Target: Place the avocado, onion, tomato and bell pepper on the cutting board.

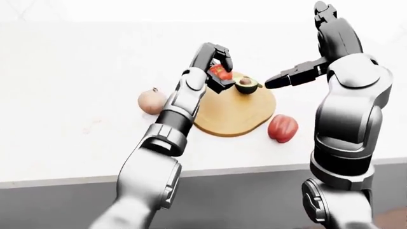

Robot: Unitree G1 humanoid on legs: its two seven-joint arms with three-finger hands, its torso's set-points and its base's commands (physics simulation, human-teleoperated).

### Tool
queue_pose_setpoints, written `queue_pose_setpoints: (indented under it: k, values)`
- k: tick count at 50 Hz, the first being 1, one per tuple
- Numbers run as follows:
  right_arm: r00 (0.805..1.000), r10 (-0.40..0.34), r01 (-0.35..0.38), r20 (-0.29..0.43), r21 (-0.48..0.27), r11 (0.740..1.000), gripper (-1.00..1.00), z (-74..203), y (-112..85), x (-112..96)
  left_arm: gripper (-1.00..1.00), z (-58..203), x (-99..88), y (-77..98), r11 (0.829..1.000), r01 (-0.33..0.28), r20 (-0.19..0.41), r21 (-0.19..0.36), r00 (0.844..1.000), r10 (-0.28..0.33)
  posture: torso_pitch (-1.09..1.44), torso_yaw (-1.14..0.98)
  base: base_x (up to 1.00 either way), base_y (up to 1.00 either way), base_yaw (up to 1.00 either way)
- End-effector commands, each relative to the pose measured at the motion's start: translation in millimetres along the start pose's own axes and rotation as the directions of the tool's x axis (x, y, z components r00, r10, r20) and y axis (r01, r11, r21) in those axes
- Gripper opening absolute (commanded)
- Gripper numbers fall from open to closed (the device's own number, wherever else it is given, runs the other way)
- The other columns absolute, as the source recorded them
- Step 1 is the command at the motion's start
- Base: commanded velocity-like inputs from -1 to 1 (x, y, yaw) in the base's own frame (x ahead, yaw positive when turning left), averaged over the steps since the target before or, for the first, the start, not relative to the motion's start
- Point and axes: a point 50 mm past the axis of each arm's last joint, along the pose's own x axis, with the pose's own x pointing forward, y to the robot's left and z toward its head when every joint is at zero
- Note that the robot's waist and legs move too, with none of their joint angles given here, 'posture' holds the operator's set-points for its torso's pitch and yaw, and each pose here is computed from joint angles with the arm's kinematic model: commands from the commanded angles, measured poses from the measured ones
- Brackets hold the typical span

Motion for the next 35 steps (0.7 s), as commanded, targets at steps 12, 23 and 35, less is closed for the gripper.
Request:
queue_pose_setpoints:
  k: [12,23,35]
  values:
    - [0.997,-0.041,0.041,0.062,-0.001,0.999,1.0,11.6,-6.5,-1.6,-1.0,22.7,2.2,16.2,0.996,-0.087,0.117,0.005,0.989,0.085,0.0,0.0,0.0,0.0,0.0]
    - [0.997,-0.04,0.04,0.059,-0.003,0.999,1.0,10.4,-6.0,-2.7,-0.44,11.3,1.4,13.9,0.996,-0.084,0.087,0.015,0.993,0.082,0.0,0.0,0.0,0.0,0.0]
    - [0.997,-0.04,0.04,0.062,-0.004,0.999,1.0,12.7,-6.6,-1.8,-0.24,5.3,0.9,8.6,0.997,-0.069,0.075,0.023,0.995,0.067,0.0,0.0,0.0,0.0,0.0]
